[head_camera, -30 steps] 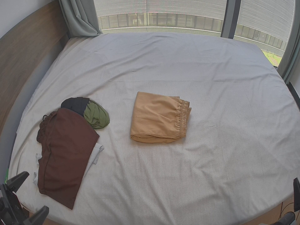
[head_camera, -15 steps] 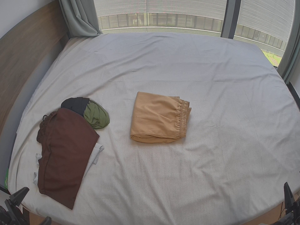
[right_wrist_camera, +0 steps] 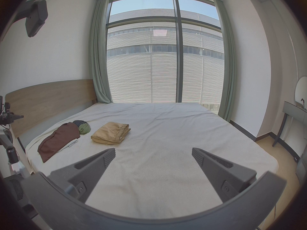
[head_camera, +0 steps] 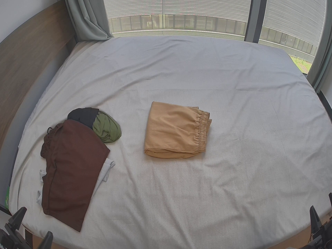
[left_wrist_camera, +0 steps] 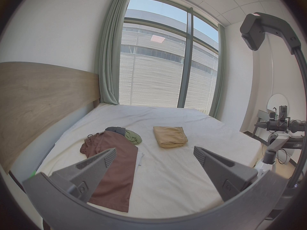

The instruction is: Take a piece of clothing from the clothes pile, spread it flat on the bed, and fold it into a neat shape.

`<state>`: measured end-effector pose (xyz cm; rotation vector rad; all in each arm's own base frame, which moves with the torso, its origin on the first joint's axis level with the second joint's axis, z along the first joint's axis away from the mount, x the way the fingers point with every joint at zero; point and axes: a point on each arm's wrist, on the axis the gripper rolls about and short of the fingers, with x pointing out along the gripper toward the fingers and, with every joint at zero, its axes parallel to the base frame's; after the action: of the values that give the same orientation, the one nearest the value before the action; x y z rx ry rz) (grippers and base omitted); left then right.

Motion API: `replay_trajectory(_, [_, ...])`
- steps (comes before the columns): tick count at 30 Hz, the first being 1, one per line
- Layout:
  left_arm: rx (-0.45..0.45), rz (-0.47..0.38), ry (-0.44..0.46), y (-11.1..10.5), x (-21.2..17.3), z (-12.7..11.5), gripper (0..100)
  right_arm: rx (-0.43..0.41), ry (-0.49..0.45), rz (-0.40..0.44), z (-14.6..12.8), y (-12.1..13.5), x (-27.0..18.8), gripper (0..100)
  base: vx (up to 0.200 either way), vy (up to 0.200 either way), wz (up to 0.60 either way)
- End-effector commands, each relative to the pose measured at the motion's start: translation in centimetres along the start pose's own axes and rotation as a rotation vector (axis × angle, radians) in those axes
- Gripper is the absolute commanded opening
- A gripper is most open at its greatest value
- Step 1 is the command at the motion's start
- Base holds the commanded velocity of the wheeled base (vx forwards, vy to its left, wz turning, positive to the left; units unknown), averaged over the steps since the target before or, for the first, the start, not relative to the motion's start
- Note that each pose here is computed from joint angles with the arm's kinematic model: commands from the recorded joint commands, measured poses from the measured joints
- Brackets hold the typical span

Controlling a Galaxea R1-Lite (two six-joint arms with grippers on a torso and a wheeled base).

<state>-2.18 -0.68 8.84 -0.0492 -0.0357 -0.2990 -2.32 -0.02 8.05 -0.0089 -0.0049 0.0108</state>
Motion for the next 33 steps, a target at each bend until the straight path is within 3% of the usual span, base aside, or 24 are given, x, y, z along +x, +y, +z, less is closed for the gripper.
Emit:
replay_trajectory(1, [0.01, 0.022, -0.026, 0.01, -0.24, -0.56, 100, -0.002, 0.008, 0.003, -0.51, 0.01, 0.03, 100, 0.0, 0.0, 0.0])
replay_trajectory(5, [0.022, 0.178, -0.033, 0.36, -0.27, -0.56, 100, -0.002, 0.006, 0.003, -0.49, 0.01, 0.03, 100, 0.0, 0.0, 0.0])
replay_trajectory(6, [0.022, 0.178, -0.033, 0.36, -0.27, -0.56, 100, -0.002, 0.006, 0.003, -0.49, 0.01, 0.03, 100, 0.0, 0.0, 0.0])
replay_trajectory(9, [0.102, 0.277, 0.017, 0.59, -0.32, -0.98, 100, -0.002, 0.008, 0.001, -0.53, 0.01, 0.04, 100, 0.0, 0.0, 0.0])
replay_trajectory(33, [0.062, 0.286, 0.033, 0.64, -0.34, -1.2, 100, 0.004, 0.008, 0.003, -0.51, 0.01, 0.03, 100, 0.0, 0.0, 0.0])
